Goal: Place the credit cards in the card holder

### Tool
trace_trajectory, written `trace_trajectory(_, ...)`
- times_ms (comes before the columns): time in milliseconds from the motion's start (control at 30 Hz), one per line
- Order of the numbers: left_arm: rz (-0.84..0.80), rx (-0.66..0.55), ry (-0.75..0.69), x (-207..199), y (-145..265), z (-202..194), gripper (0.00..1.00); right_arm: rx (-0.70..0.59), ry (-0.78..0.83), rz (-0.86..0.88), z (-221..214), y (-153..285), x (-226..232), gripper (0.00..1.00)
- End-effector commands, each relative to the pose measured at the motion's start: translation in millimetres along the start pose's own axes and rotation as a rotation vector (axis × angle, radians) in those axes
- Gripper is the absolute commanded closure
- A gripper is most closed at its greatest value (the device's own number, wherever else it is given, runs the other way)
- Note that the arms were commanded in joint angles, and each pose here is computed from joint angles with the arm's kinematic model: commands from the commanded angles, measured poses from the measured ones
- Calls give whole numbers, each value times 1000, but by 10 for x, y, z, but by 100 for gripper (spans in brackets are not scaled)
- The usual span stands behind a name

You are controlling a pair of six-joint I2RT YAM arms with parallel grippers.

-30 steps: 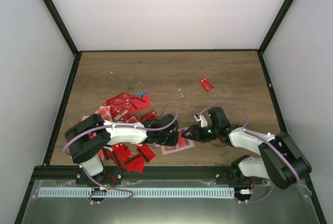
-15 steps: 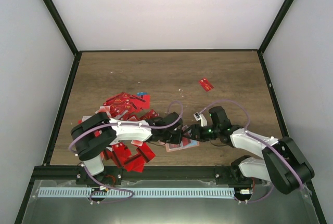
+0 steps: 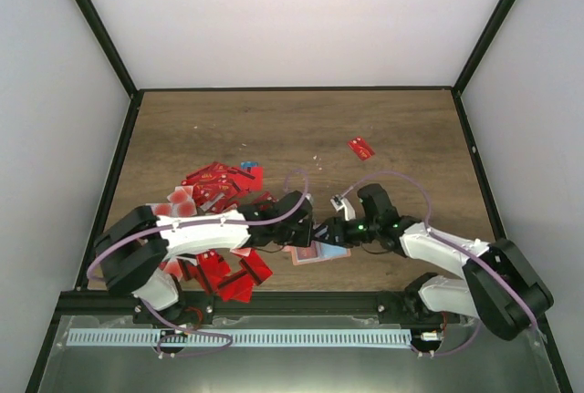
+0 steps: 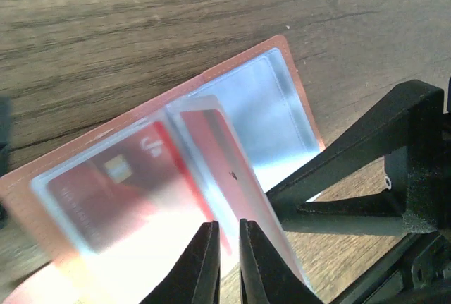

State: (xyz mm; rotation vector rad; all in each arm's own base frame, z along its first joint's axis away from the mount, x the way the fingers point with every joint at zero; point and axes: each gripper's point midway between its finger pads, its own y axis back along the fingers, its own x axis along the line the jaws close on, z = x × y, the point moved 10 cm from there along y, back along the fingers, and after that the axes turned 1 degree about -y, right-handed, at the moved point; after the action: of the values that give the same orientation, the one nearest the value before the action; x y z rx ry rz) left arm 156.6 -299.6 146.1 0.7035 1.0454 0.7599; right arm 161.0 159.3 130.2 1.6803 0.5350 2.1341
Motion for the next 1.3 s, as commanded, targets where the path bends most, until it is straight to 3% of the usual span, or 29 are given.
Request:
trace_trajectory(0, 82, -18, 13, 135, 213, -82, 88, 2, 28, 21, 102, -92, 198, 44)
trace_trajectory(200, 208, -79, 51, 384, 590, -159, 79, 66, 74, 40, 131, -367, 374, 44)
trace_trajectory(400, 313, -161, 150, 764, 967, -231, 58, 90, 133, 63, 252, -559, 602, 44)
trace_trajectory(733, 508, -226, 319, 1296, 1395, -277, 41, 113, 177, 73, 385, -892, 809, 45)
trace_trajectory(933, 552, -221, 417, 1510, 1372, -92, 21, 145, 202, 83, 404, -1051, 897, 46)
trace_trajectory(1033, 580, -205, 428, 1535, 1342, 16, 1, 135, 212, 58, 366, -1017, 849, 45)
trace_trajectory(1267, 691, -90, 358, 1506, 1230, 299, 0, 124, 224, 42, 219, -911, 716, 45)
